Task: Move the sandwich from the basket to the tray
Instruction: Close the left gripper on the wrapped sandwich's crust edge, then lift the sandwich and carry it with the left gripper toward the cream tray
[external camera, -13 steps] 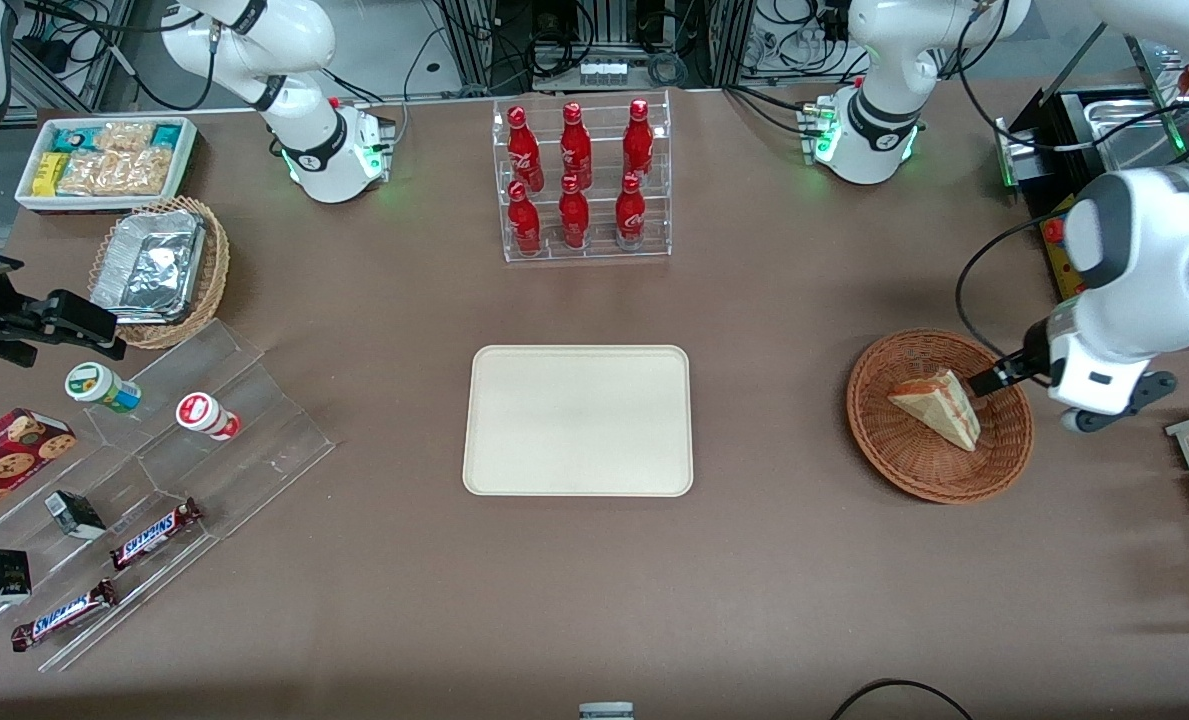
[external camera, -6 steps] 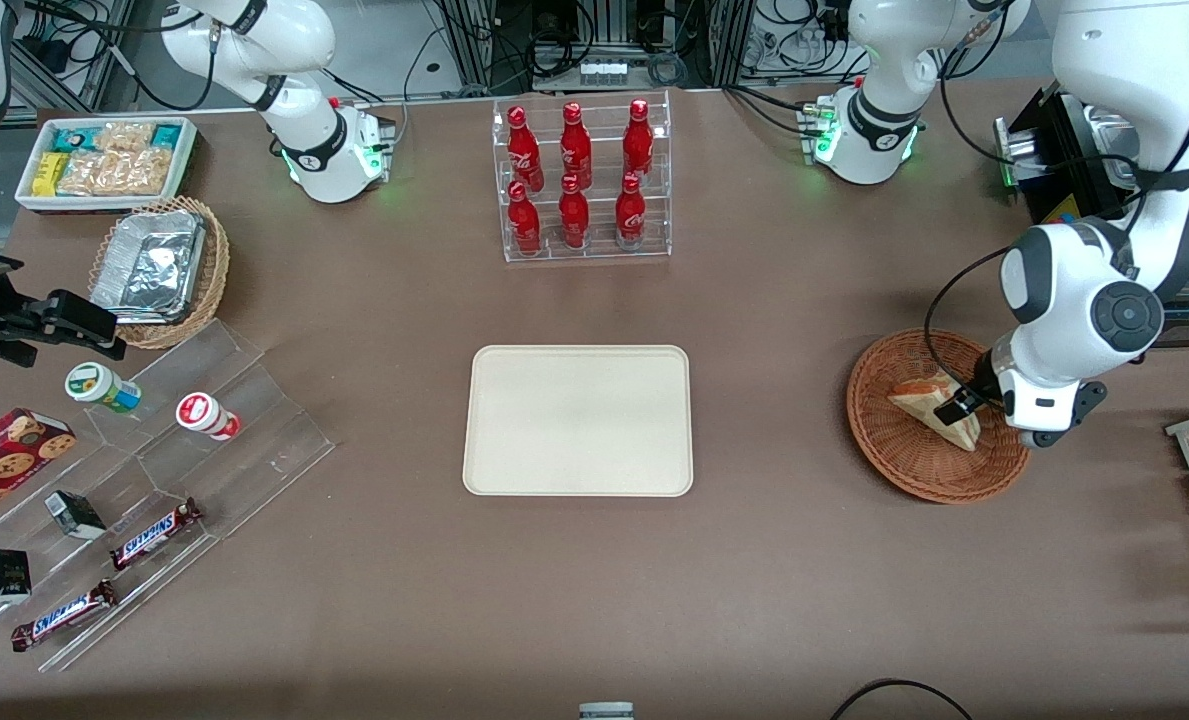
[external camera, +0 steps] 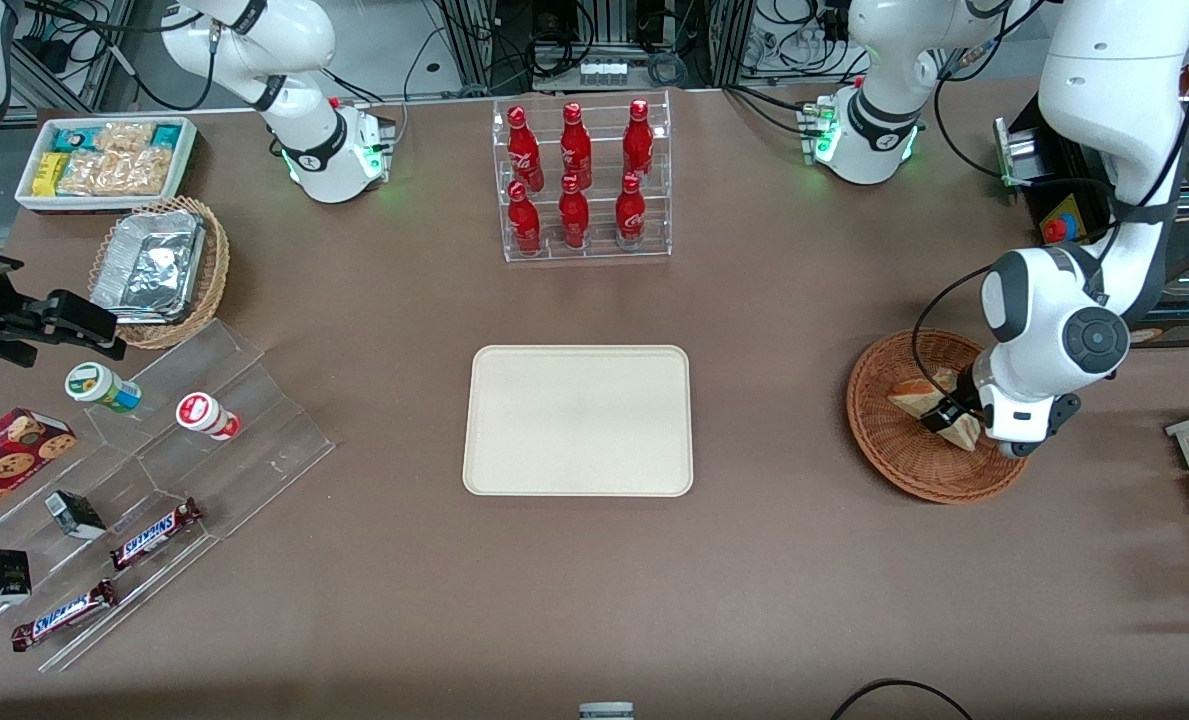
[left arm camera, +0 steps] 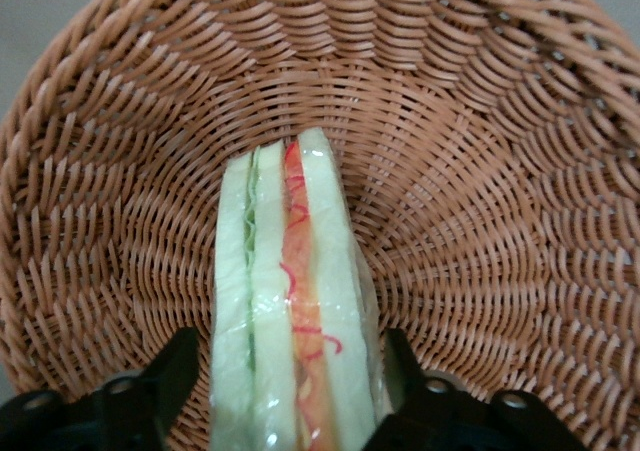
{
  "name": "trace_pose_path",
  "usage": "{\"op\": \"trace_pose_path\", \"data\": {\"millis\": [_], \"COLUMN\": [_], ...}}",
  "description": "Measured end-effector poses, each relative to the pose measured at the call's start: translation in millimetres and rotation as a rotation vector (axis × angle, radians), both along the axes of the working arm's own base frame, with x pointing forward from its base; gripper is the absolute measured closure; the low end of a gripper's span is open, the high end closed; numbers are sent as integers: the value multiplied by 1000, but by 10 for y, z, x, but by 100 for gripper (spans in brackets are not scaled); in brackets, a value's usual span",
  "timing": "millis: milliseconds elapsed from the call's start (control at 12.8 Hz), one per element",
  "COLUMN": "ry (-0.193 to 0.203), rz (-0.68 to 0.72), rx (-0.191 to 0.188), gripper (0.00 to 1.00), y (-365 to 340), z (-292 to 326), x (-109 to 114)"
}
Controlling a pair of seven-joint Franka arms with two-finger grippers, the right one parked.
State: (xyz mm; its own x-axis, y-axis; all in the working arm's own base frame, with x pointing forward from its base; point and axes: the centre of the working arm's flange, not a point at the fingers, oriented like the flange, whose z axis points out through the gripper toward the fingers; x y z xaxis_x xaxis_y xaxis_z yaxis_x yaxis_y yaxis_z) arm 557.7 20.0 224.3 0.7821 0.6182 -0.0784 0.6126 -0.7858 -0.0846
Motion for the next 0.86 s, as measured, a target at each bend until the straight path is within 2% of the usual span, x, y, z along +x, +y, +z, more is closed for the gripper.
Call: {"op": "trace_pose_path", "data": {"millis": [235,314,392,549,706,863], "ry": [7,25,49,70,62,42], "rz": [-3,-5,-10,-42,-121,-232], "rx": [-1,-2,-2,-2,0,-2], "gripper": [58,68,69,71,73,75], "y": [-20,-36,-71,-248,-629,-1170], "z": [35,112,255,709,1140,1320], "x": [21,48,95,235,356,378]}}
